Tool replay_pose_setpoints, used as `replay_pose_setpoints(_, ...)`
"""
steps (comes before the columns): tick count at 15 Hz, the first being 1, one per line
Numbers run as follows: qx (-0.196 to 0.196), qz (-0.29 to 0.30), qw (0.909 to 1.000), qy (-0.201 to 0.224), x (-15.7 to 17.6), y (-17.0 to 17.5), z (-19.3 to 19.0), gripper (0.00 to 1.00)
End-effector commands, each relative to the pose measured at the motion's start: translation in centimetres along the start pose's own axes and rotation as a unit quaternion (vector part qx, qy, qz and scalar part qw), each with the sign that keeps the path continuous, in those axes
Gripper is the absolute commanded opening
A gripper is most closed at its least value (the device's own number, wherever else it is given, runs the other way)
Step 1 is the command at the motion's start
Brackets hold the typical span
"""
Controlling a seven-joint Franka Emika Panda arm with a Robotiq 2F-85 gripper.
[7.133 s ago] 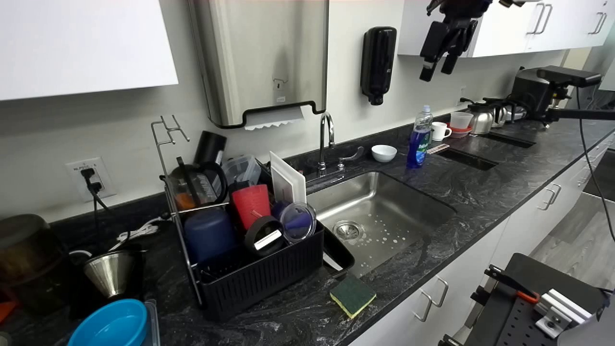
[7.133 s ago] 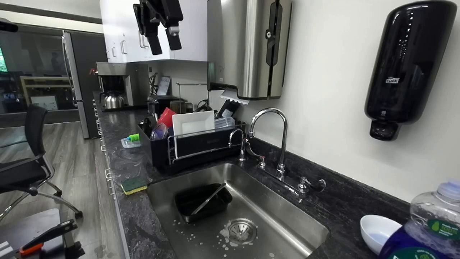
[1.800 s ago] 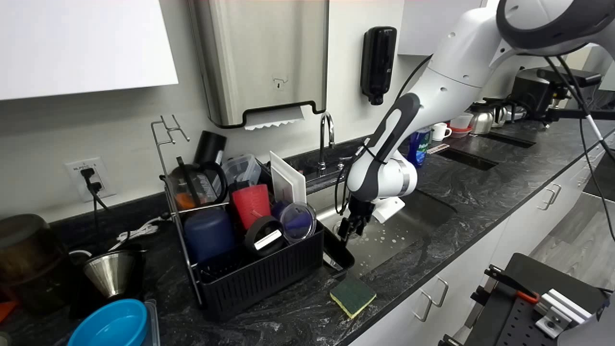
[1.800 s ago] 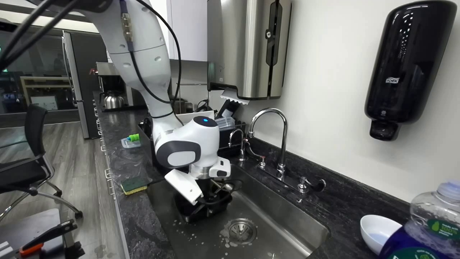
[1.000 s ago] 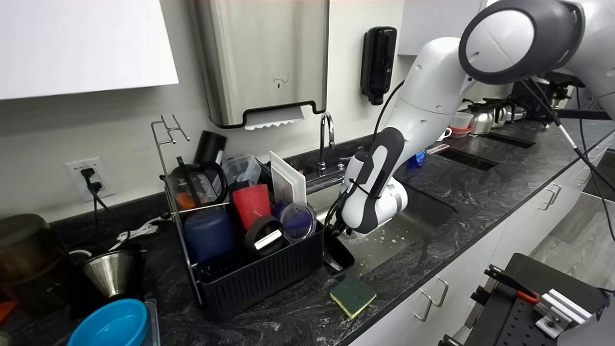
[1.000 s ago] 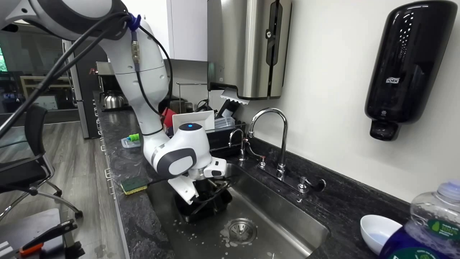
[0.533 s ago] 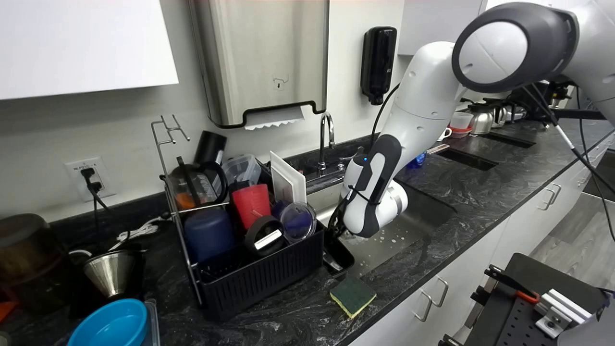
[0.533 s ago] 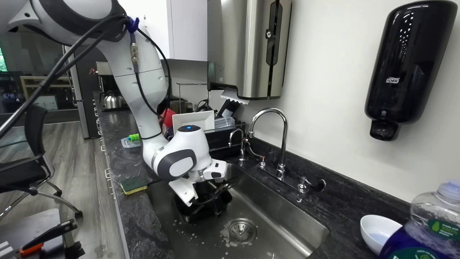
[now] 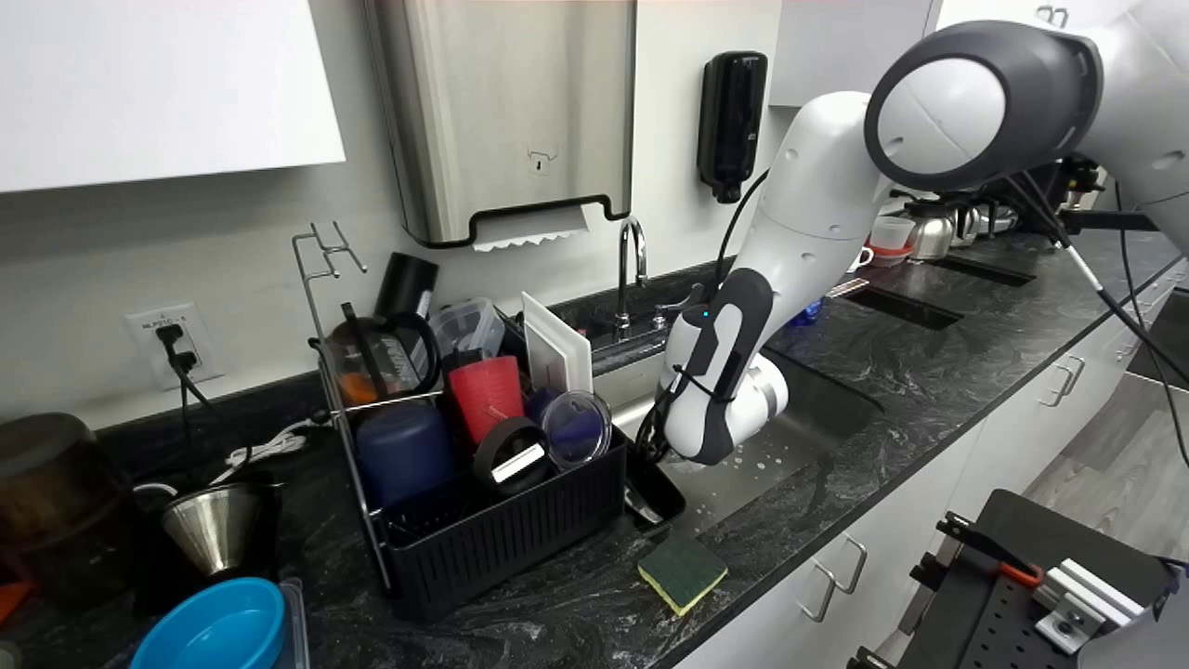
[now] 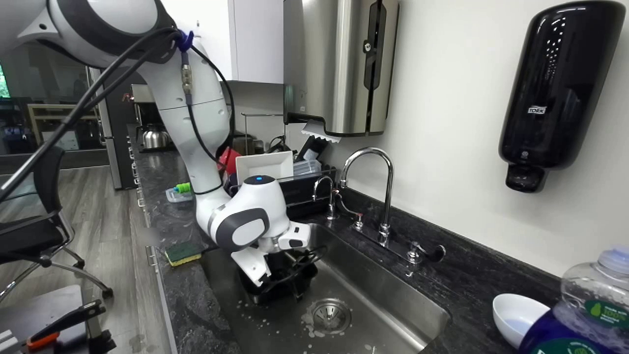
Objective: Take the silver butter knife out of the black lunchbox and put it on the dishrack
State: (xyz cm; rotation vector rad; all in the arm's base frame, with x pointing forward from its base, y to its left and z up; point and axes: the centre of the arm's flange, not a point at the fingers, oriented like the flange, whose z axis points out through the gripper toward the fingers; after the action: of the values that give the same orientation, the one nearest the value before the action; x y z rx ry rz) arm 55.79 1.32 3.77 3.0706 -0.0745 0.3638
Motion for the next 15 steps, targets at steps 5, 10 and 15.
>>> replay_pose_setpoints(5, -0.006, -0.003, 1.0, 0.0, 0.0, 0.0, 0.8, 1.0)
replay_pose_setpoints(10, -0.018, -0.001, 0.9998, 0.003, 0.2, 1.5, 0.9, 1.0)
replay_pose_setpoints(15, -0.033, -0.003, 0.9995, 0.003, 0.1, 3.1, 1.2, 1.0)
